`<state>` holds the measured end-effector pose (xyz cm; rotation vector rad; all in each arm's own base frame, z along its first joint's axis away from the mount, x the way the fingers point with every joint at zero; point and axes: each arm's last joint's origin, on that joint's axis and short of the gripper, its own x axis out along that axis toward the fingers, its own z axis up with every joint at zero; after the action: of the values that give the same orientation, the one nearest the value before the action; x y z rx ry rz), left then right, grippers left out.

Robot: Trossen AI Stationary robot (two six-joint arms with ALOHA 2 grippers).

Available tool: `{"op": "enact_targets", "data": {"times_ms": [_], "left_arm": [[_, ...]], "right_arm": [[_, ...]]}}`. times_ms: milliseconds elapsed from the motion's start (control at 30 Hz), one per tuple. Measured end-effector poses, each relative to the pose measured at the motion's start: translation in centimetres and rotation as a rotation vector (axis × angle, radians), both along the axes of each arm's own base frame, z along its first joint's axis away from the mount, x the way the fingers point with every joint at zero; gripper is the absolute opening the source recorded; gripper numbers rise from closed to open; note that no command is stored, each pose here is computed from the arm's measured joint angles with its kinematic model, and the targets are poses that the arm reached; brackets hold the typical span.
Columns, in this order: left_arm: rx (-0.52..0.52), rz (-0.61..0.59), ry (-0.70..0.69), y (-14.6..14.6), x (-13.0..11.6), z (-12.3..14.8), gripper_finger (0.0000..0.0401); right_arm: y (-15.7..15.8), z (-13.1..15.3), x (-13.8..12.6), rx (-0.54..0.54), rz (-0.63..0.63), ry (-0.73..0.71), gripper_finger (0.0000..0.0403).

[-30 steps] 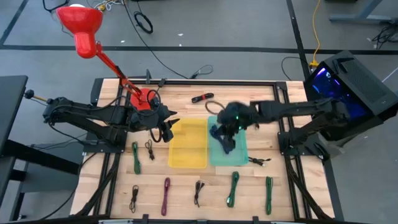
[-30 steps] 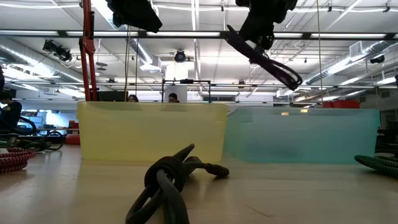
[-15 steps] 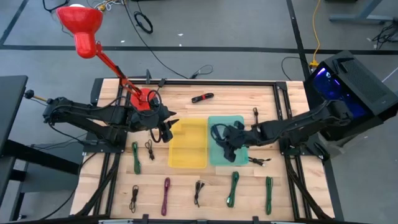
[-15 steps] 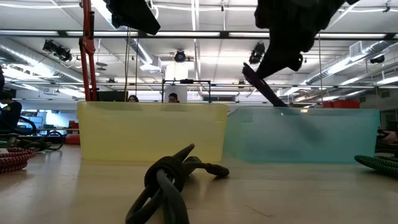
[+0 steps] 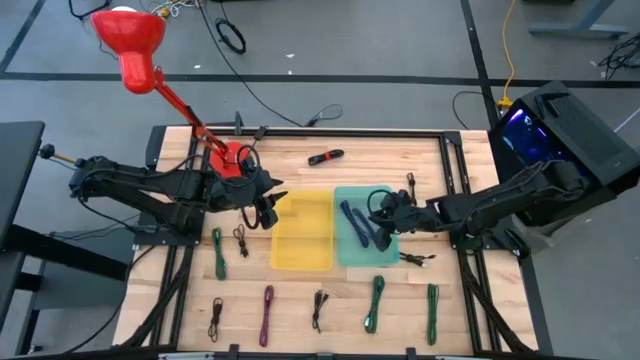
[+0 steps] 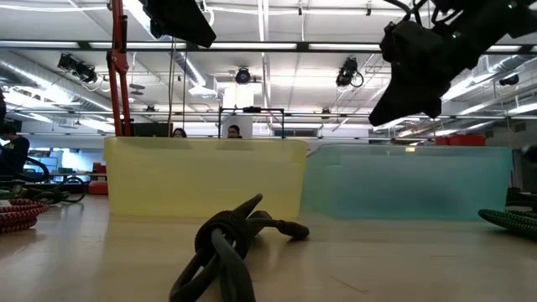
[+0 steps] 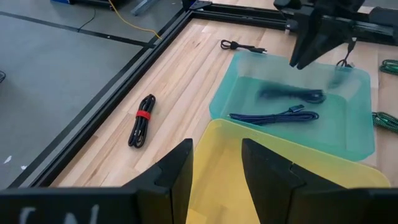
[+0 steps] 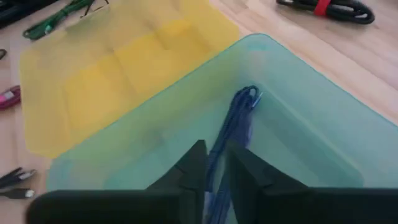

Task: Pick & Place USB Port
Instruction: Put the blue charger cable into the green bin, then put the black charger cable into the yellow bin

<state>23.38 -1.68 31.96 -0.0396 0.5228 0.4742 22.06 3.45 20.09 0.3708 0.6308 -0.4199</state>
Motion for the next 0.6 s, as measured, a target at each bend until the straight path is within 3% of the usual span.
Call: {"op": "enact_targets", "data": {"times_ms": [267,400,600], "left_arm": [[-0.011,0.009,-0.008,0.0,0.0,0.0,0.0142],[-0.014,0.011,-0.010,0.0,0.0,0.0,0.0142],[-0.011,0.015,-0.010,0.0,0.0,0.0,0.0142]], "right_arm": [[-1.6,1.1,-1.0,-0.189,-0.109,-0.072,0.0151],[-3.1,1.8,-1.3,-0.207,-0.129,-0.077,0.0179],[-5.6,1.3,-2.6,-0.231,-0.205,0.059,0.0191]]}}
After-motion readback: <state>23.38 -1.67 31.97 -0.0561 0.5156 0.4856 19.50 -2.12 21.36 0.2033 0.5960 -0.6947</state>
